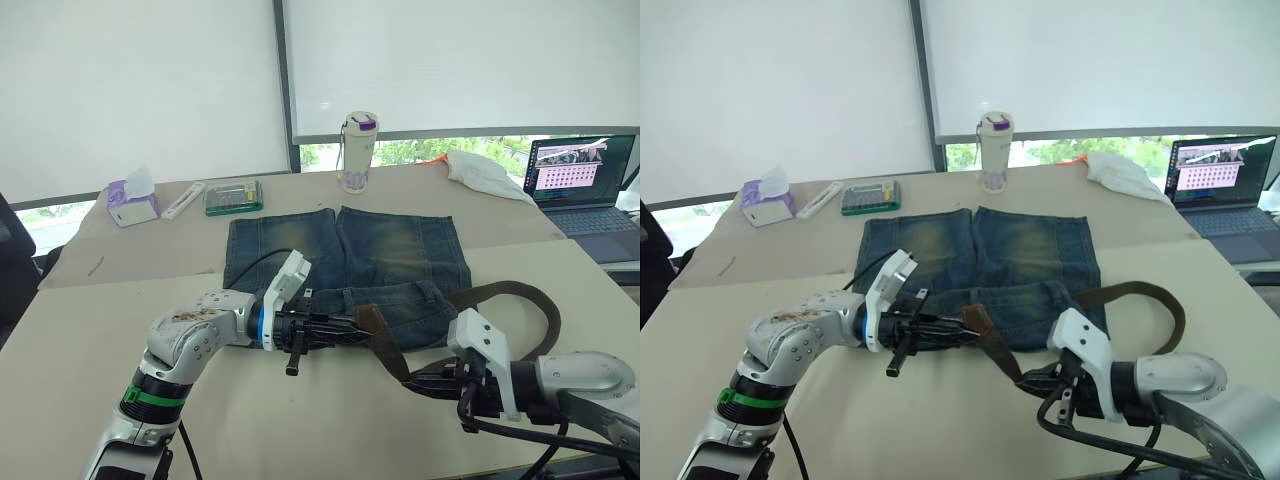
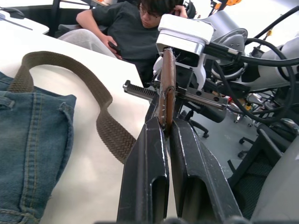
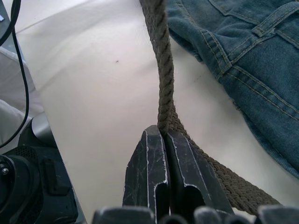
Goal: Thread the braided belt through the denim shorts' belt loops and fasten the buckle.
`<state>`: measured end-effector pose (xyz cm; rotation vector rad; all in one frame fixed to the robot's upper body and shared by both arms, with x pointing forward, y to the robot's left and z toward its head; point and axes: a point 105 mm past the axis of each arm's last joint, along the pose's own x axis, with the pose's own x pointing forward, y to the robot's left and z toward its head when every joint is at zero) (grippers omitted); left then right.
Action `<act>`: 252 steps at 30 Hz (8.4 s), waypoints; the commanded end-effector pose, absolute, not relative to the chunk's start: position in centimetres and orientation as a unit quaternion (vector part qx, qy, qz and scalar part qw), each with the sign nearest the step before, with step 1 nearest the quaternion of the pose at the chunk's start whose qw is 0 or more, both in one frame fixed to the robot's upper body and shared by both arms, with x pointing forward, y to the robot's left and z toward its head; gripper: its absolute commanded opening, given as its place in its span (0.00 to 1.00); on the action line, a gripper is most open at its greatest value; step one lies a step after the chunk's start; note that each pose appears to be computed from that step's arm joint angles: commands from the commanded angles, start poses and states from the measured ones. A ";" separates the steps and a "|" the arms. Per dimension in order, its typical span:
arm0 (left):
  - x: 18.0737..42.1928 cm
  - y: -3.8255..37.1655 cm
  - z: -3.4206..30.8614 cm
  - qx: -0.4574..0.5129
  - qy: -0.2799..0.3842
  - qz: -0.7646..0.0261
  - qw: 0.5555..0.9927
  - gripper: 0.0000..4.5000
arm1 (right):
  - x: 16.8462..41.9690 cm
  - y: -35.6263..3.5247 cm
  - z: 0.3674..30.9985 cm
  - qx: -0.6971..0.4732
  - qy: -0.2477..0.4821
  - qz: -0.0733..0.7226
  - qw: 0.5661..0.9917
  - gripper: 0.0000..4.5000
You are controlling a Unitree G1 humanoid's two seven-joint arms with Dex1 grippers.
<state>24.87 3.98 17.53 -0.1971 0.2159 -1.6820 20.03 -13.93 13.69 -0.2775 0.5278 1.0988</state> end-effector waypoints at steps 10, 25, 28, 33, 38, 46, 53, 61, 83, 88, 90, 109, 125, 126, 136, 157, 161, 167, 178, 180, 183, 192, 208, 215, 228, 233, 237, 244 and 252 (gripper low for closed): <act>32.1 1.4 17.7 -0.292 0.126 -0.560 0.765 0.00 | 20.1 -17.4 22.2 -0.008 0.046 0.394 0.918 0.60; 32.8 0.0 21.2 -0.444 0.143 -0.537 0.703 0.00 | 26.0 -10.6 21.9 0.218 -0.008 0.307 0.926 0.60; 32.6 0.2 21.4 -0.444 0.143 -0.539 0.702 0.00 | 27.0 -10.8 22.5 0.244 -0.026 0.294 0.924 0.60; 32.7 0.7 22.2 -0.467 0.131 -0.532 0.695 0.00 | 27.8 -10.8 22.7 0.263 -0.028 0.299 0.917 0.60; 33.1 1.5 23.3 -0.508 0.111 -0.516 0.681 0.00 | 27.8 -10.1 22.3 0.275 -0.013 0.319 0.907 0.60; 32.7 1.8 23.6 -0.519 0.119 -0.518 0.669 0.00 | 28.4 -10.0 23.0 0.327 -0.038 0.316 0.890 0.60; 32.2 1.6 23.6 -0.519 0.124 -0.523 0.665 0.00 | 28.9 -10.3 25.0 0.376 -0.082 0.320 0.866 0.60; 31.7 1.5 23.0 -0.511 0.139 -0.524 0.667 0.00 | 29.3 -10.7 25.7 0.390 -0.104 0.305 0.862 0.60; 33.0 2.2 22.9 -0.541 0.133 -0.487 0.672 0.00 | 30.8 -11.0 25.0 0.399 -0.102 0.255 0.875 0.00; 33.0 2.2 22.8 -0.542 0.135 -0.484 0.674 0.00 | 30.8 -11.2 25.0 0.390 -0.102 0.247 0.881 0.00; 33.0 2.2 22.8 -0.542 0.135 -0.481 0.675 0.00 | 30.9 -11.6 24.6 0.373 -0.093 0.233 0.893 0.00; 34.2 2.9 23.0 -0.582 0.144 -0.448 0.663 0.00 | 29.5 -9.0 19.0 0.141 -0.038 0.271 0.951 0.75; 33.4 2.8 23.3 -0.585 0.153 -0.459 0.651 0.00 | 30.4 -9.6 23.9 0.358 -0.138 0.287 0.878 0.75; 33.3 2.9 23.4 -0.586 0.153 -0.459 0.649 0.00 | 30.3 -9.7 24.1 0.363 -0.141 0.289 0.875 0.75; 33.0 2.8 23.3 -0.589 0.157 -0.461 0.646 0.00 | 30.6 -9.5 25.1 0.389 -0.149 0.294 0.860 0.75; 30.0 1.6 22.8 -0.355 0.103 -0.559 0.742 0.24 | 31.6 -12.7 24.2 0.252 -0.084 0.201 0.943 0.00; 28.1 1.4 19.4 -0.077 0.045 -0.621 0.778 0.54 | 31.4 -15.7 22.2 0.126 -0.009 0.157 0.979 0.00; 27.6 2.4 17.1 0.021 0.015 -0.657 0.753 0.68 | 31.8 -19.8 19.1 0.071 0.096 0.084 0.989 0.00; 28.0 3.2 15.6 0.028 0.008 -0.637 0.770 0.68 | 33.9 -20.1 15.8 0.086 0.157 0.081 0.980 0.00; 28.1 3.3 15.4 0.026 0.009 -0.632 0.774 0.68 | 33.7 -20.4 15.2 0.090 0.167 0.081 0.978 0.00; 28.1 3.4 15.1 0.026 0.010 -0.630 0.776 0.68 | 33.7 -21.0 14.3 0.088 0.183 0.077 0.976 0.00; 28.2 3.5 14.2 0.033 0.021 -0.622 0.782 0.68 | 34.6 -21.7 12.1 0.002 0.214 0.061 0.975 0.00; 29.2 4.3 13.4 0.042 0.038 -0.585 0.809 0.68 | 35.9 -17.5 14.0 0.017 0.161 0.157 0.974 0.00; 29.2 4.4 12.9 0.052 0.052 -0.580 0.811 0.68 | 36.7 -17.1 15.6 0.039 0.126 0.169 0.977 0.00; 29.4 4.7 12.0 0.070 0.078 -0.573 0.813 0.68 | 36.8 -16.8 11.8 -0.049 0.205 0.187 0.959 0.00; 29.4 4.9 11.8 0.072 0.084 -0.568 0.815 0.68 | 37.5 -16.9 11.3 -0.074 0.205 0.188 0.958 0.00; 29.4 5.1 11.7 0.070 0.088 -0.563 0.819 0.68 | 36.9 -14.6 11.9 -0.045 0.199 0.257 0.945 0.00; 29.5 5.4 11.3 0.066 0.100 -0.550 0.826 0.68 | 36.4 -14.3 11.8 -0.026 0.217 0.281 0.934 0.00; 30.6 5.2 12.5 -0.102 0.153 -0.504 0.844 0.68 | 35.3 -12.7 13.0 0.218 0.201 0.277 0.914 0.00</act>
